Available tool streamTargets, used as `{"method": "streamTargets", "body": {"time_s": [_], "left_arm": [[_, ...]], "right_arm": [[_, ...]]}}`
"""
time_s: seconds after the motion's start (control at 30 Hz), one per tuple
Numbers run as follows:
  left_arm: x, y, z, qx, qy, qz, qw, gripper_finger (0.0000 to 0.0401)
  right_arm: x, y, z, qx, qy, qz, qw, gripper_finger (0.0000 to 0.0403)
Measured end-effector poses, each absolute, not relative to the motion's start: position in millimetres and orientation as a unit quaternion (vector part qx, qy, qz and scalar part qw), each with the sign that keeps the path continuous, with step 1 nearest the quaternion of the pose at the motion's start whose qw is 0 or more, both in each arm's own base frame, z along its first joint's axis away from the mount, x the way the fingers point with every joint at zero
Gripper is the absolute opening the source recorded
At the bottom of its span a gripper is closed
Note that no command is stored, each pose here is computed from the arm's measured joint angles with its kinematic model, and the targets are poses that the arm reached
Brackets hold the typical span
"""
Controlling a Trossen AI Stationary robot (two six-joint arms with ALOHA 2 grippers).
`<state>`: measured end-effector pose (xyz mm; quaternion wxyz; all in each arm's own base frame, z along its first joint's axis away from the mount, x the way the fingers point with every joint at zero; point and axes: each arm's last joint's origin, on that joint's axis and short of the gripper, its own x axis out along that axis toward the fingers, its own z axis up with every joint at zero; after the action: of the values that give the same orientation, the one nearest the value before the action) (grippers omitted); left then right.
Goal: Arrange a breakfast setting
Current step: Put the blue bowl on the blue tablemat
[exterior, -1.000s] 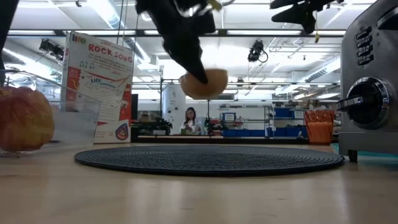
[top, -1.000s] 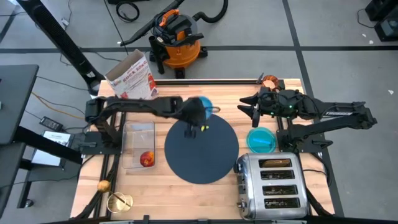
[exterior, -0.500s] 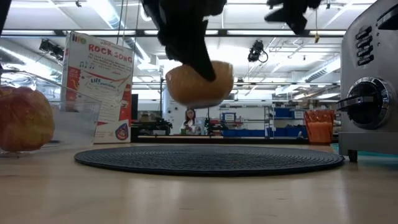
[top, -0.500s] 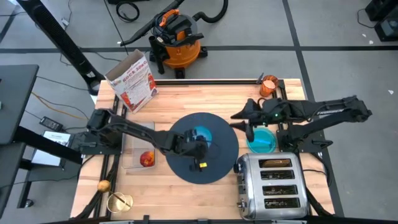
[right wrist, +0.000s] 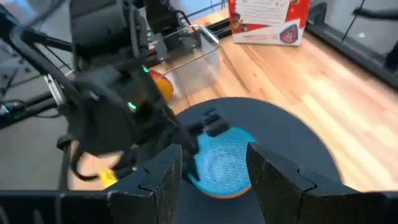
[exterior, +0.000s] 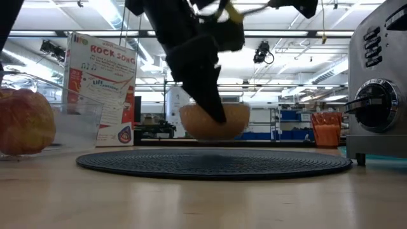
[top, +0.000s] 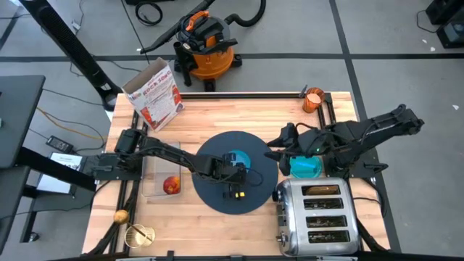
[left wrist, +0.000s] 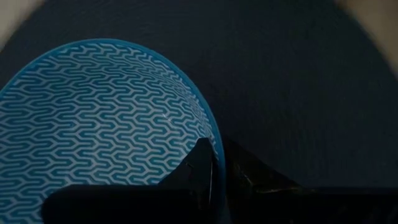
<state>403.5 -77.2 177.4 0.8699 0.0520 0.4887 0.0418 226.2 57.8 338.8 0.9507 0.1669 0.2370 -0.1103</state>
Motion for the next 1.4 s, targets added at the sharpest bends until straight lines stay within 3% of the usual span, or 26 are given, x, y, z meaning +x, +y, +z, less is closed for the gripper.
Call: {"method": "streamTargets", "body": {"time_s": [0.43, 0.87, 1.4], "left_arm": [[406.2, -71.8, 172.9, 0.028, 0.494, 0.032, 0.869, 0.0031], [406.2, -71.9, 172.1, 0.020, 0.495, 0.033, 0.868, 0.0034], [405.1, -72.8, 178.6, 0.006, 0.492, 0.030, 0.870, 0.0131]], "right_arm": [[243.9, 102.9, 317.2, 0.204, 0.247, -0.095, 0.942, 0.0187], [226.7, 111.8, 333.1, 0.227, 0.217, -0.061, 0.948, 0.0187], [225.9, 112.3, 333.3, 0.243, 0.223, -0.053, 0.943, 0.0187]]}}
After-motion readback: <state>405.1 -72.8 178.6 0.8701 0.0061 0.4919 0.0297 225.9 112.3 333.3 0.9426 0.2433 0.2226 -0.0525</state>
